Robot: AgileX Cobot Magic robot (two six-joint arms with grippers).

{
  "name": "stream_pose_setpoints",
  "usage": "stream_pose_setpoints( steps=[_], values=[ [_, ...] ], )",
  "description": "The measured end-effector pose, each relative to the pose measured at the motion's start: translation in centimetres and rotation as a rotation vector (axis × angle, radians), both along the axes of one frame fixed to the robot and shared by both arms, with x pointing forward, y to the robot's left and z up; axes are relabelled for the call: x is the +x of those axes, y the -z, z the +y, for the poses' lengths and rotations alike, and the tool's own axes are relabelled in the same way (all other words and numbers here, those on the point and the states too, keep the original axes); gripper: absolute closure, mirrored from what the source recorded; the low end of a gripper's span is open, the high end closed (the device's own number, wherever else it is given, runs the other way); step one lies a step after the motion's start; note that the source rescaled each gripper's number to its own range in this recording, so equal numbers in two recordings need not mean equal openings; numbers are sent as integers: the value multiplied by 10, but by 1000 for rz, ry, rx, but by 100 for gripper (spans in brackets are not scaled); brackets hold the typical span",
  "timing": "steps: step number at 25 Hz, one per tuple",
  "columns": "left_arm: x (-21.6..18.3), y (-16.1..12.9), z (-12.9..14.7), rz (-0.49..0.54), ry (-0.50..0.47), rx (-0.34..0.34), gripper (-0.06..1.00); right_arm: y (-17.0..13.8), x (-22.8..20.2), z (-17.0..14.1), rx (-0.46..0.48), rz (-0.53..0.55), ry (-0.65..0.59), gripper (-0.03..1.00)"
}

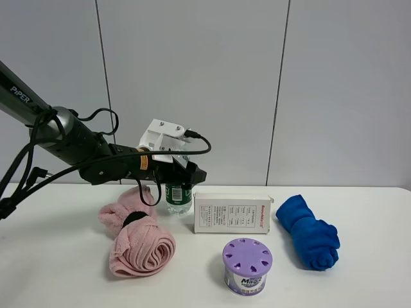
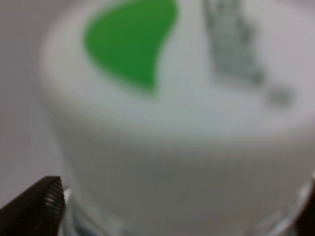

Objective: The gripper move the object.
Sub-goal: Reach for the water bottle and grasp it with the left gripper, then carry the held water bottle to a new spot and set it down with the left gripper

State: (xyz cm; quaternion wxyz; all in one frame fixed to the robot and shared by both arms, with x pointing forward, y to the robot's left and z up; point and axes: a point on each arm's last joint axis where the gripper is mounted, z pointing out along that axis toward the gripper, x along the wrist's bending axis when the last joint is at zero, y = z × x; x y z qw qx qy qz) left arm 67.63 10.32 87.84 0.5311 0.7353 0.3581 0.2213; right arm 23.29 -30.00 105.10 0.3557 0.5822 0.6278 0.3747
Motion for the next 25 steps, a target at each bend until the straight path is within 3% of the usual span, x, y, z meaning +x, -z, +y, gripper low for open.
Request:
stream_pose_setpoints(
  steps=[7, 9, 11, 12, 14, 15, 21, 25],
  values=[
    [0, 3, 0, 1, 3, 10, -5, 0, 0, 0, 0, 0, 0, -3],
    [0, 3, 0, 0, 3, 11, 3, 0, 0, 0, 0, 0, 0, -3],
    [0, 3, 0, -1, 4, 12, 22, 0, 0, 0, 0, 0, 0, -3],
    [0, 3, 0, -2, 4, 13, 40, 0, 0, 0, 0, 0, 0, -3],
    [0, 3, 0, -6, 7, 18, 85, 0, 0, 0, 0, 0, 0, -3],
    [0, 3, 0, -10, 9, 23, 94, 0, 0, 0, 0, 0, 0, -3],
    [0, -3, 1, -36, 20, 73, 92, 0, 0, 0, 0, 0, 0, -3],
    [-1, -35, 5, -61, 5, 122, 92, 0, 0, 0, 0, 0, 0, -3]
  ],
)
